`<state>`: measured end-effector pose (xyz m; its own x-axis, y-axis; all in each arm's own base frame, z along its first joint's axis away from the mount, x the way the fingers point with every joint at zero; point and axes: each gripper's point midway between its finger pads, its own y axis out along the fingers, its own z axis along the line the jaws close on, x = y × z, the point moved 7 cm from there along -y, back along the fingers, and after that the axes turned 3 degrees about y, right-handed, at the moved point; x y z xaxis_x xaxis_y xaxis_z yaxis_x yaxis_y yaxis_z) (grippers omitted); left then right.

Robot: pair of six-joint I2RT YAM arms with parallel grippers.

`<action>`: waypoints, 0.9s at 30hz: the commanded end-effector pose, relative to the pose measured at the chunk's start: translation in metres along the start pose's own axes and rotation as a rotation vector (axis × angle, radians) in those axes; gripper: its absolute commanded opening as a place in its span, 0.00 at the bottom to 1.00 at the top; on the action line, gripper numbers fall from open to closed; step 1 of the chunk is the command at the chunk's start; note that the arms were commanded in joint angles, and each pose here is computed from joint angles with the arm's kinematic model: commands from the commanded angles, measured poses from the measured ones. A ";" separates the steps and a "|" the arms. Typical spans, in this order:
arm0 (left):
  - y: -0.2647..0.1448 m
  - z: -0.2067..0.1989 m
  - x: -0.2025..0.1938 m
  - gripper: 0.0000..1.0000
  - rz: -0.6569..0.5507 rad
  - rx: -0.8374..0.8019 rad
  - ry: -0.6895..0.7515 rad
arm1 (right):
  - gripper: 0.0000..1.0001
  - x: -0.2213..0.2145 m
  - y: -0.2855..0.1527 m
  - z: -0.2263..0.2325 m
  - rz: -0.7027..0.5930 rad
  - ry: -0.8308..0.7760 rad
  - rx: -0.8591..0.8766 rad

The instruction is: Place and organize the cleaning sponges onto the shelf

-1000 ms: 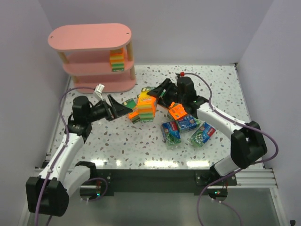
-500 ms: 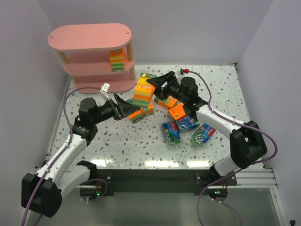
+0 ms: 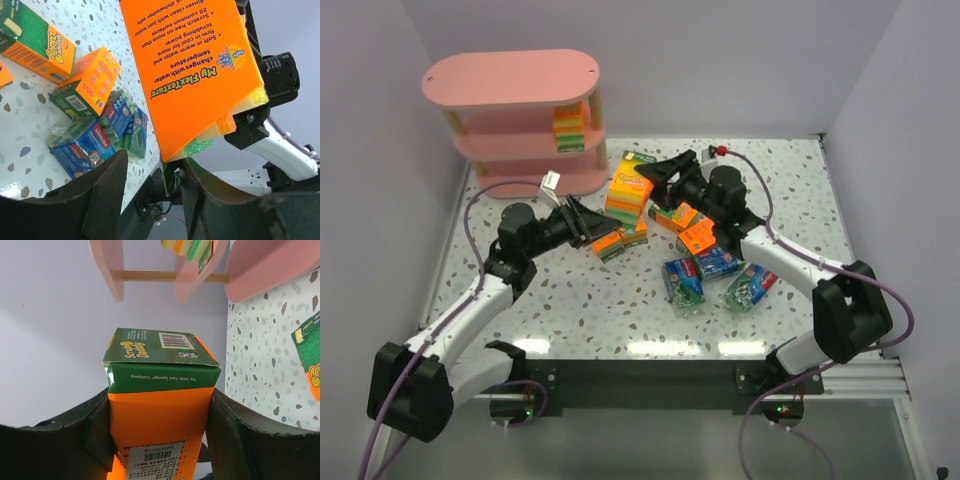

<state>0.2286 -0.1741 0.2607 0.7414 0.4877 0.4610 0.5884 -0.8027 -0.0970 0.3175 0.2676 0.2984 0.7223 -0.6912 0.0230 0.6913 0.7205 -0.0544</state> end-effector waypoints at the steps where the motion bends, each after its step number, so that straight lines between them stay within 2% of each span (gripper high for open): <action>1: 0.007 -0.022 0.018 0.49 -0.080 -0.073 0.044 | 0.48 -0.004 -0.013 0.027 -0.001 -0.032 0.105; 5: 0.012 -0.026 0.020 0.40 -0.086 -0.091 0.037 | 0.48 -0.004 -0.014 0.023 -0.004 -0.035 0.099; 6: 0.013 -0.026 0.019 0.33 -0.082 -0.091 0.035 | 0.48 -0.005 -0.014 0.022 -0.003 -0.039 0.096; 8: 0.015 -0.026 0.019 0.27 -0.079 -0.092 0.034 | 0.48 -0.005 -0.014 0.021 0.000 -0.041 0.094; 9: 0.015 -0.026 0.019 0.20 -0.078 -0.091 0.032 | 0.48 -0.005 -0.014 0.021 -0.002 -0.044 0.091; 11: 0.014 -0.027 0.019 0.12 -0.078 -0.091 0.030 | 0.55 -0.005 -0.014 0.021 0.000 -0.046 0.088; 12: 0.014 -0.026 0.019 0.04 -0.076 -0.084 0.031 | 0.58 -0.006 -0.015 0.021 0.000 -0.047 0.088; 13: 0.013 -0.027 0.019 0.00 -0.078 -0.084 0.034 | 0.65 -0.005 -0.015 0.021 -0.003 -0.052 0.084; 15: 0.010 -0.026 0.018 0.00 -0.073 -0.068 0.040 | 0.75 -0.004 -0.016 0.021 -0.007 -0.055 0.072; 16: 0.008 -0.029 0.018 0.00 -0.080 -0.066 0.049 | 0.86 -0.005 -0.017 0.024 -0.006 -0.061 0.076; 18: 0.004 -0.025 0.018 0.00 -0.085 -0.026 0.053 | 0.98 -0.004 -0.019 0.024 -0.013 -0.062 0.058; 25: -0.029 -0.021 0.036 0.00 -0.169 0.043 0.051 | 0.99 0.013 -0.036 0.026 -0.074 -0.079 0.017; 27: -0.046 -0.009 0.050 0.00 -0.216 0.119 0.044 | 0.99 0.022 -0.047 0.026 -0.099 -0.088 -0.009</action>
<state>0.2330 -0.1399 0.2781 0.6504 0.5977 0.4687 0.7122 -0.6944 -0.1029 0.3057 0.2421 0.3132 0.6848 -0.7247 0.0762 0.7287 0.6821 -0.0612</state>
